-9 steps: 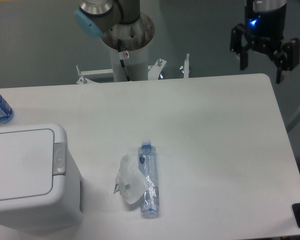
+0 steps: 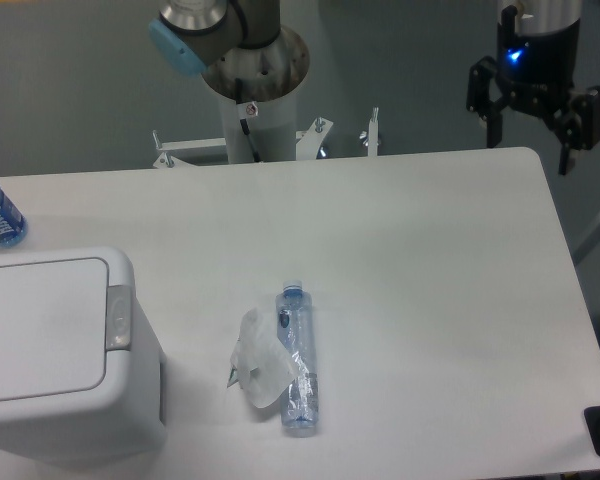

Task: Open the trash can
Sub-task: 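Move the open gripper over the table toward the white trash can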

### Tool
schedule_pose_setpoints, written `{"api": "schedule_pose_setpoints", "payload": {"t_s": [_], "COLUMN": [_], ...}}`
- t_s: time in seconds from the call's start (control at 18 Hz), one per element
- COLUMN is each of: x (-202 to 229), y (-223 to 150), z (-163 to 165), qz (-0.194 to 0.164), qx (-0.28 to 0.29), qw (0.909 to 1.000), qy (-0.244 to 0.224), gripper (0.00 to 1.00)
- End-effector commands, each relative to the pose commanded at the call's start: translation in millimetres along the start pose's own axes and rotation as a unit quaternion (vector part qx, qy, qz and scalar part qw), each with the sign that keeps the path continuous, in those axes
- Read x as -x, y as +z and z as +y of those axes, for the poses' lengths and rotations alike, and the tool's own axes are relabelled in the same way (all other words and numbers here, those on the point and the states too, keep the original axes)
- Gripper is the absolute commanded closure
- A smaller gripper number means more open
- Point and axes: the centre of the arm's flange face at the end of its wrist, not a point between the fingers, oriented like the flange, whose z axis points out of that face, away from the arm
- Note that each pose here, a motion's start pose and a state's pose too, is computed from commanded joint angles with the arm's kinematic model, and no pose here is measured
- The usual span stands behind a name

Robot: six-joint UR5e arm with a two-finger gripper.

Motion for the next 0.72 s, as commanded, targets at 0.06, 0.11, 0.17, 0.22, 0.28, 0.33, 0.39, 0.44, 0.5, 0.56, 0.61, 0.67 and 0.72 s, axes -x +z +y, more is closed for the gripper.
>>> {"api": "schedule_pose_setpoints", "payload": {"t_s": [0.06,0.11,0.17,0.22,0.28,0.33,0.39,0.44,0.5,0.56,0.61,0.67,0.72], "x": [-1.0,-2.8,-4.3,-6.6,-8.5,-11.6,-15.0,-16.5,-18.7,-22.2,-26.5,-29.7,-34.4], "y": [0.0,0.0,-0.8,-0.2,-1.0,-0.4,1.6,1.5,1.9,1.9,2.2,3.3,3.9], "z": [-3.7,-10.0,-16.2,-22.2,-29.3,-39.7,-51.6,-62.3,-71.9,-83.1,-96.0,-106.5,-118.4], "qz": [0.0,0.001,0.001,0.003,0.003,0.005,0.008,0.007,0.004,0.002,0.002,0.003,0.005], "qx": [-0.002,-0.005,-0.007,-0.008,-0.01,-0.013,-0.016,-0.02,-0.024,-0.028,-0.033,-0.037,-0.041], "qw": [0.9999,0.9996,0.9989,0.9975,0.9955,0.9932,0.9908,0.9882,0.9855,0.983,0.9809,0.978,0.9751], "qy": [-0.014,-0.027,-0.047,-0.07,-0.094,-0.116,-0.134,-0.152,-0.168,-0.181,-0.192,-0.205,-0.218], "gripper": [0.0,0.0,0.0,0.0,0.0,0.0,0.0,0.0,0.0,0.0,0.0,0.0,0.0]}}
